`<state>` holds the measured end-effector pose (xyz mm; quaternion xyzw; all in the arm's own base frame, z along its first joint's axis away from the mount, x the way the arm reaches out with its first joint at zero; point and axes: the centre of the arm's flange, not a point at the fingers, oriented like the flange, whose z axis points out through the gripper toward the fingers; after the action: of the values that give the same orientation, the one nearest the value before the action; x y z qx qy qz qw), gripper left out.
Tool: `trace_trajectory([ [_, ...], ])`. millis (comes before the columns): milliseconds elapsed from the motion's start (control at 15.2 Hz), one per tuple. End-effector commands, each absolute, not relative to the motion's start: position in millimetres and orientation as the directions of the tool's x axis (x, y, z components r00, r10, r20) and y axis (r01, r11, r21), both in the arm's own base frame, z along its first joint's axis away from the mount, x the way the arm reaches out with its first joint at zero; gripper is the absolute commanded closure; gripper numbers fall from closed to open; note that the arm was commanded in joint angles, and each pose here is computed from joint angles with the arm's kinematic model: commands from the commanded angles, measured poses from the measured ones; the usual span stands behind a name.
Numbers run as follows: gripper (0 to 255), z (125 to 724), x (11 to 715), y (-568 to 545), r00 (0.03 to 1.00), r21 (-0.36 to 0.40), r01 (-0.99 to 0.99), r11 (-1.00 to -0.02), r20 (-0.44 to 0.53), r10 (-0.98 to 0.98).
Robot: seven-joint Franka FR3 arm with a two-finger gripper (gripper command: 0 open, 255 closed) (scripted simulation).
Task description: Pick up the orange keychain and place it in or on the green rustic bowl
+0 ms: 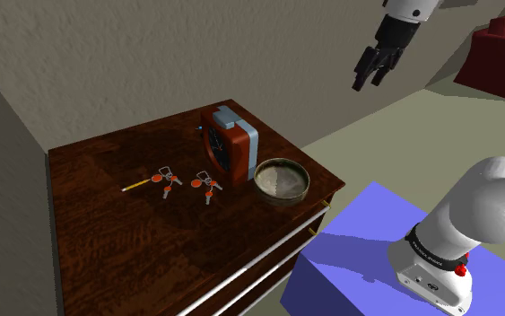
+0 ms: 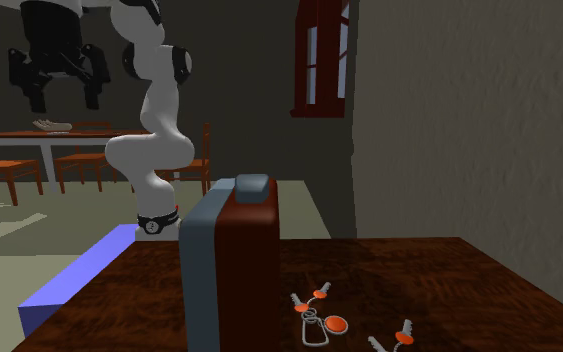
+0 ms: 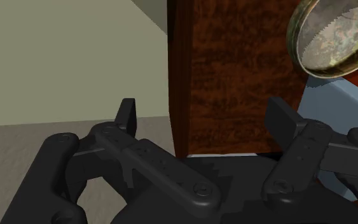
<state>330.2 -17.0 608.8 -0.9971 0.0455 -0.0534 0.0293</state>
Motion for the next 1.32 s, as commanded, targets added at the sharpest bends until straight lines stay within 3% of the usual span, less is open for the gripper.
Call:
trace_trajectory([
  [0,0,608.8,330.2,-17.0,0.990,-0.063,-0.088,-0.994,0.104,-0.094],
  [1254,0,496.6,397.5,203.0,0.963,-0.040,-0.261,-0.964,0.053,-0.263],
])
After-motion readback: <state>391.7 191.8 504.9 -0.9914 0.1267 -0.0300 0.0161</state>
